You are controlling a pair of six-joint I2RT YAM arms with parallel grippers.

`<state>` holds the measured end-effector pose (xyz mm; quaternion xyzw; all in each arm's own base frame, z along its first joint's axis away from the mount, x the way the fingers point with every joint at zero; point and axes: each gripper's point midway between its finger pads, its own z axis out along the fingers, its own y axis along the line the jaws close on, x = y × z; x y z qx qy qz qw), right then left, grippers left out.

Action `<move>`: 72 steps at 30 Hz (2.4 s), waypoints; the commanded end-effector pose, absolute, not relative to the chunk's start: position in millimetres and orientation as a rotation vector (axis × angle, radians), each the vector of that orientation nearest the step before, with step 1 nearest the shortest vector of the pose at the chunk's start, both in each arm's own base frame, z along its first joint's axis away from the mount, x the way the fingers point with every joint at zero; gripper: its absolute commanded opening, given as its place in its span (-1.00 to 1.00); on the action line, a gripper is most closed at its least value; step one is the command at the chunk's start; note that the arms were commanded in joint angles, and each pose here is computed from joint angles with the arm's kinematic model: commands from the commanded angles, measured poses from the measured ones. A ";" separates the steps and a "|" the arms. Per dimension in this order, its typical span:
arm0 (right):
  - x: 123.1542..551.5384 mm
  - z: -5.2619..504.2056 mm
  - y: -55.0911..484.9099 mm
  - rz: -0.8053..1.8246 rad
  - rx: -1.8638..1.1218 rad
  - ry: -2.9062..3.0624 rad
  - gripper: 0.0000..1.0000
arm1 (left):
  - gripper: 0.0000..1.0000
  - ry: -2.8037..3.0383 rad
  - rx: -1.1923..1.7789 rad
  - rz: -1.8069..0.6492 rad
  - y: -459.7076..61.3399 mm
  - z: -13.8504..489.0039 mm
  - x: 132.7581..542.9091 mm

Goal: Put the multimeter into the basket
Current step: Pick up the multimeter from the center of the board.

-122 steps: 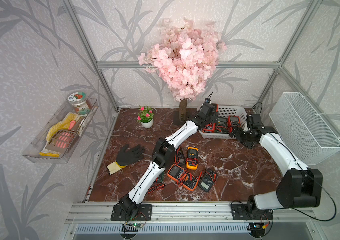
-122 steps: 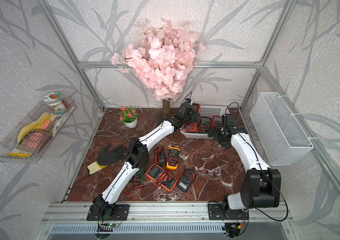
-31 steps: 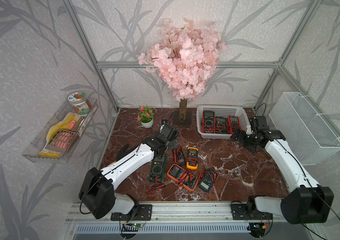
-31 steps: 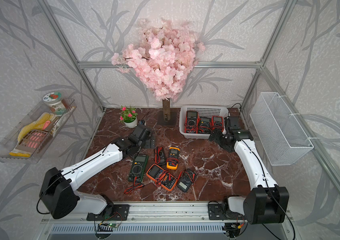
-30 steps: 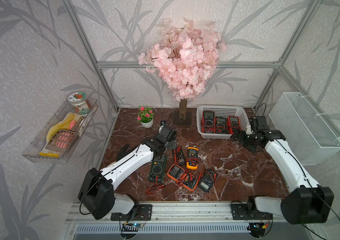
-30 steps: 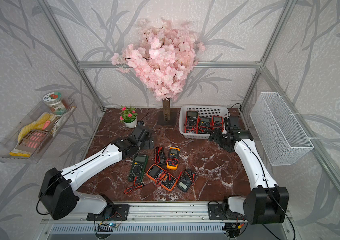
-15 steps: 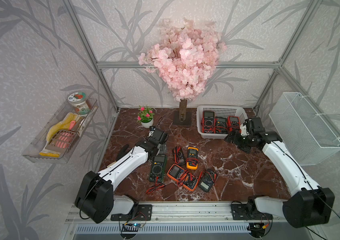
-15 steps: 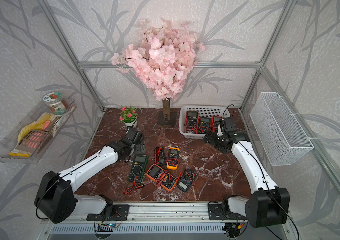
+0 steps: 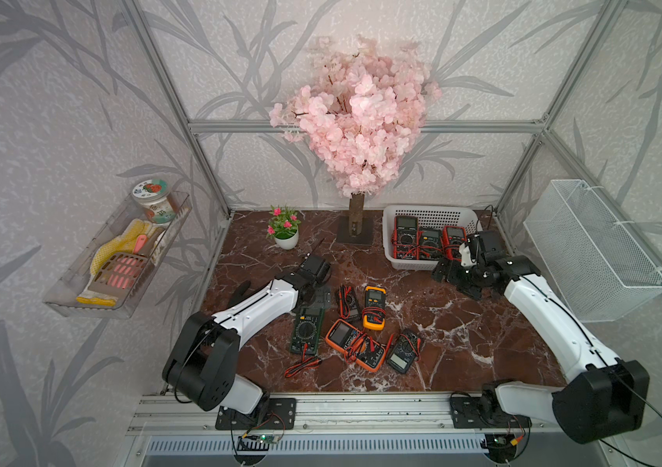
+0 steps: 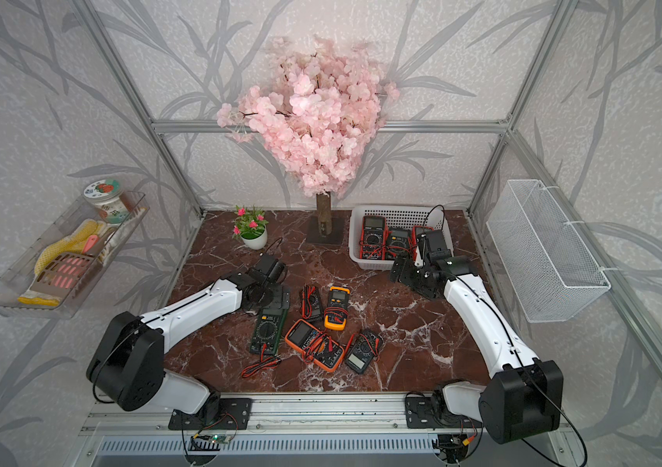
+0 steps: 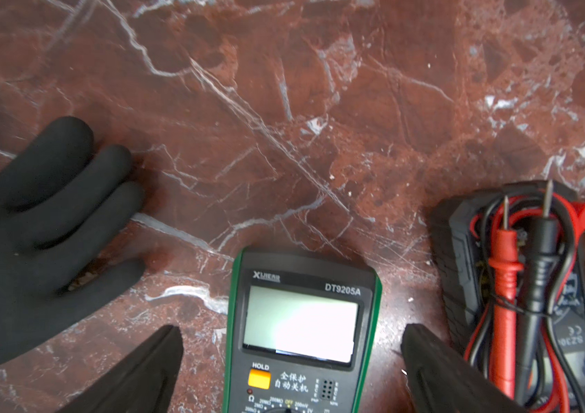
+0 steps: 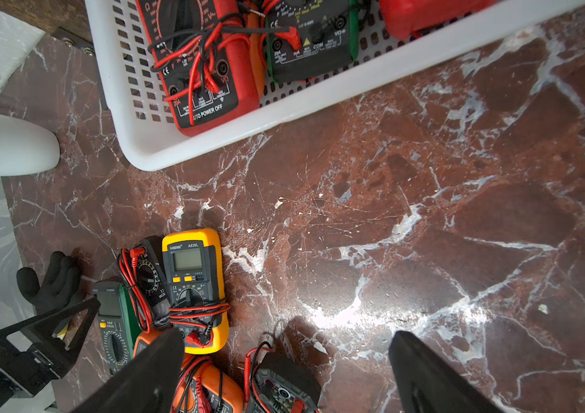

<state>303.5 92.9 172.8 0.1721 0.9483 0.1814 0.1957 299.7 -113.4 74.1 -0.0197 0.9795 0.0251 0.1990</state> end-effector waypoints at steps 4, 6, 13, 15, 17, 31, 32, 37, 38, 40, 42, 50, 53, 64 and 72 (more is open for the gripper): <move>307.2 180.5 91.9 0.478 0.480 2.633 0.91 | 1.00 2.841 -0.021 0.102 -106.6 53.2 282.2; 305.8 180.2 91.2 0.475 0.483 2.633 0.90 | 1.00 2.853 -0.014 0.106 -105.4 49.2 279.2; 300.3 177.6 89.0 0.468 0.502 2.632 0.90 | 1.00 2.866 -0.023 0.099 -102.3 41.4 275.2; 299.8 177.1 89.3 0.468 0.502 2.633 0.91 | 1.00 2.875 -0.030 0.097 -101.3 37.4 273.7; 298.9 177.0 89.4 0.466 0.503 2.636 0.90 | 1.00 2.876 -0.038 0.080 -102.7 34.7 273.4; 298.4 182.6 91.9 0.444 0.497 2.632 0.90 | 1.00 2.900 -0.042 0.042 -109.5 15.2 276.5; 298.3 182.9 92.1 0.442 0.495 2.632 0.91 | 1.00 2.906 -0.045 0.041 -109.5 13.0 276.3; 298.0 185.4 91.9 0.433 0.492 2.631 0.90 | 1.00 2.920 -0.056 0.034 -109.7 5.5 275.2; 298.0 185.5 91.9 0.432 0.491 2.632 0.90 | 1.00 2.922 -0.063 0.032 -109.6 3.6 275.0; 298.5 185.2 92.0 0.429 0.491 2.636 0.90 | 0.98 2.926 -0.072 0.023 -109.7 0.7 274.0; 298.7 184.8 92.0 0.426 0.489 2.637 0.91 | 0.87 2.927 -0.081 0.007 -111.0 0.1 274.7; 302.2 185.1 90.2 0.406 0.490 2.630 0.90 | 0.22 2.899 -0.072 -0.015 -112.1 13.3 280.9; 303.5 184.7 90.5 0.408 0.493 2.628 0.90 | 0.13 2.880 -0.072 0.004 -109.1 25.1 285.6; 319.5 183.4 96.3 0.438 0.494 2.608 0.90 | 0.03 2.741 -0.082 0.029 -98.8 103.5 310.0; 333.7 183.7 98.5 0.449 0.501 2.578 0.91 | 0.02 2.621 -0.013 -0.150 -124.4 166.4 332.5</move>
